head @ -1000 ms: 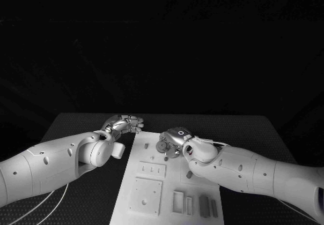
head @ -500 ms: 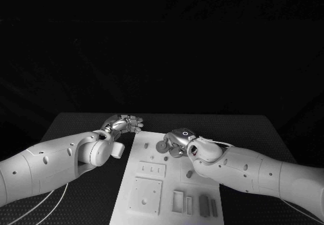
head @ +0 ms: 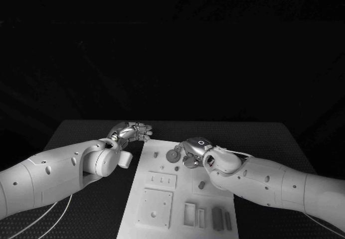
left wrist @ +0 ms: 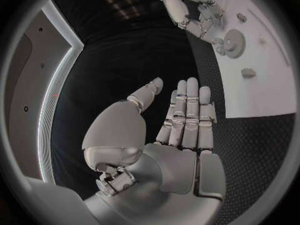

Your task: Assemble the parts on the task board

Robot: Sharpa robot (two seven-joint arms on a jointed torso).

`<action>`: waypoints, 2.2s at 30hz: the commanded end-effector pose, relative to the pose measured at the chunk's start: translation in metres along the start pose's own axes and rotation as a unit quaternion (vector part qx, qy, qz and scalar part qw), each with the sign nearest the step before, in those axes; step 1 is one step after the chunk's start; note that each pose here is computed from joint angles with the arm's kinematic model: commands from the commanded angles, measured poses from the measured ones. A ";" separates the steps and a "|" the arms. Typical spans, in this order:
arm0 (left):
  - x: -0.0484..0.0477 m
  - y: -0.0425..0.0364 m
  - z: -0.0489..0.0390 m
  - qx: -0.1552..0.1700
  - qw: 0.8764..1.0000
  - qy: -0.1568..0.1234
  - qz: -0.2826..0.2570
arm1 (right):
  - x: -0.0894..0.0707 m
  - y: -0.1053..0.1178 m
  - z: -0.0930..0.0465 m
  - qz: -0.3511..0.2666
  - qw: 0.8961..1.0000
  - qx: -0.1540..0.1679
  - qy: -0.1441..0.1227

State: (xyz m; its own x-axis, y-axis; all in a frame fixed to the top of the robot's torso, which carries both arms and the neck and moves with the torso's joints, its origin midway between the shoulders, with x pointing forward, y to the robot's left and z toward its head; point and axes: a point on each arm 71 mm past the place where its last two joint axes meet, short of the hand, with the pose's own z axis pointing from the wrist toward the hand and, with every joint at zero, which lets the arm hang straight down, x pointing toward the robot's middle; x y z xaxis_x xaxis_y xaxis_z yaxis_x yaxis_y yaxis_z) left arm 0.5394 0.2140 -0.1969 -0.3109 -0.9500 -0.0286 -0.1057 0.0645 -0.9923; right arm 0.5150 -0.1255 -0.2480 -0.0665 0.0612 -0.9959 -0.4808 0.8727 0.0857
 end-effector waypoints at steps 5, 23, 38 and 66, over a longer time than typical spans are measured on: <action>-0.0013 -0.0013 -0.0005 0.004 1.000 0.002 -0.002 | -0.013 -0.011 -0.014 0.057 0.995 -0.012 -0.082; -0.0084 -0.0008 -0.0005 0.006 1.000 -0.004 -0.001 | -0.049 -0.102 -0.066 0.202 0.976 0.018 -0.073; -0.0084 0.0009 0.0013 0.005 1.000 -0.003 -0.001 | -0.022 -0.152 -0.094 0.226 0.971 0.067 -0.031; -0.0080 0.0054 0.0010 0.000 1.000 0.000 -0.002 | 0.022 -0.151 -0.092 0.248 0.965 0.086 -0.002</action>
State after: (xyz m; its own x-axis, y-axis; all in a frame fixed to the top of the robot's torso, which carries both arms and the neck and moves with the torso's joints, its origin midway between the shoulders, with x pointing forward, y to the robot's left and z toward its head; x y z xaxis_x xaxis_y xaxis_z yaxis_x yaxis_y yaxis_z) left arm 0.5427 0.2247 -0.2031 -0.2930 -0.9555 -0.0343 -0.1139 0.0705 -0.9910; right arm 0.5075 -0.3022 -0.2761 -0.2169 0.4938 -0.8421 -0.2375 0.8100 0.5362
